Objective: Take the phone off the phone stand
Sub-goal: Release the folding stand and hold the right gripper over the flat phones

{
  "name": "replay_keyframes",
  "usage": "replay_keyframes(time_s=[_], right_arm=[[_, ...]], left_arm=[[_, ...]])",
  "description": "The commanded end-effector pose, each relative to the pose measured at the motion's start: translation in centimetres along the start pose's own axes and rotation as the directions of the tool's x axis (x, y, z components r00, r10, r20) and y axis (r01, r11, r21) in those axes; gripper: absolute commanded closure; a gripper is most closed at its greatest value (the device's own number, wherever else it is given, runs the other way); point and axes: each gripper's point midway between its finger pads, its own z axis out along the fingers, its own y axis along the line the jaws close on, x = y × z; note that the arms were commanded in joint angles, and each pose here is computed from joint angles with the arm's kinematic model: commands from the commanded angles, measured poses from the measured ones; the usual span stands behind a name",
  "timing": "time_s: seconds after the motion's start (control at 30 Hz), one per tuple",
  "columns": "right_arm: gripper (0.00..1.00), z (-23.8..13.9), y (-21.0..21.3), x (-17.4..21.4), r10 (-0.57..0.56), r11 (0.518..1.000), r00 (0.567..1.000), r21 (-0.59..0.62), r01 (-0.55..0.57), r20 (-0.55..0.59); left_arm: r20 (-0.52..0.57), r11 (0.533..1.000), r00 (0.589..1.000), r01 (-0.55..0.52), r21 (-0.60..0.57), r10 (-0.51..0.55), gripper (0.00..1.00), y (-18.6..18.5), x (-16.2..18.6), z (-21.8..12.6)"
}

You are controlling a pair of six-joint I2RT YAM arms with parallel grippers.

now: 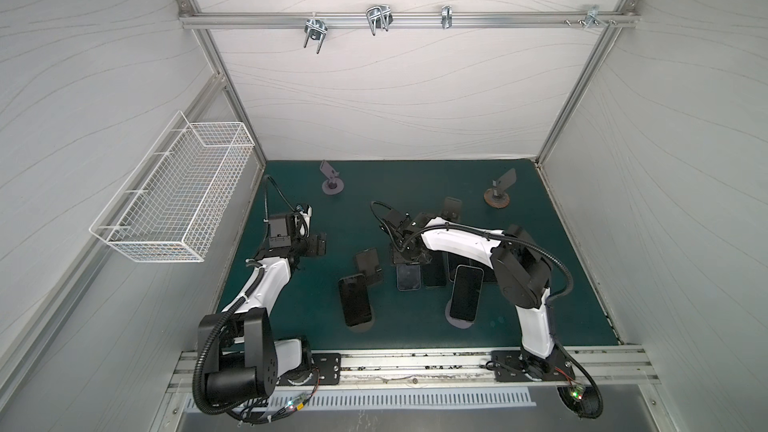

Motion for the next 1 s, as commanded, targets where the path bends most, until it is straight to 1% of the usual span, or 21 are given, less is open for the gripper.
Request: replay_keyframes(time_s=[0.0,0.37,0.7,0.83,0.97], right_arm=[[0.28,0.5,0.1,-0.2,0.01,1.0,1.0,0.009,-0.01,-0.01],[0.26,2.8,-0.7,-0.1,0.016,0.998,0.999,0.055,-0.013,-0.052],[0.22,5.1,-1.7,1.6,0.03,0.995,0.994,0.095,-0.02,-0.106],[0.2,5.3,-2.2,1.7,0.029,0.993,0.993,0.114,-0.016,-0.111],[0.2,5.2,-2.2,1.7,0.029,0.994,0.994,0.106,-0.018,-0.103]], left_arm=[[0.043,1.0,0.999,-0.019,-0.009,0.02,0.06,0.4,-1.9,-0.5],[0.047,1.0,0.999,-0.02,-0.007,0.02,0.06,0.3,-1.8,-0.5],[0.044,1.0,0.999,-0.02,-0.007,0.02,0.06,0.3,-1.9,-0.5],[0.044,1.0,0.999,-0.02,-0.007,0.02,0.06,0.3,-1.9,-0.5],[0.045,1.0,0.999,-0.02,-0.009,0.02,0.06,0.4,-1.9,-0.5]])
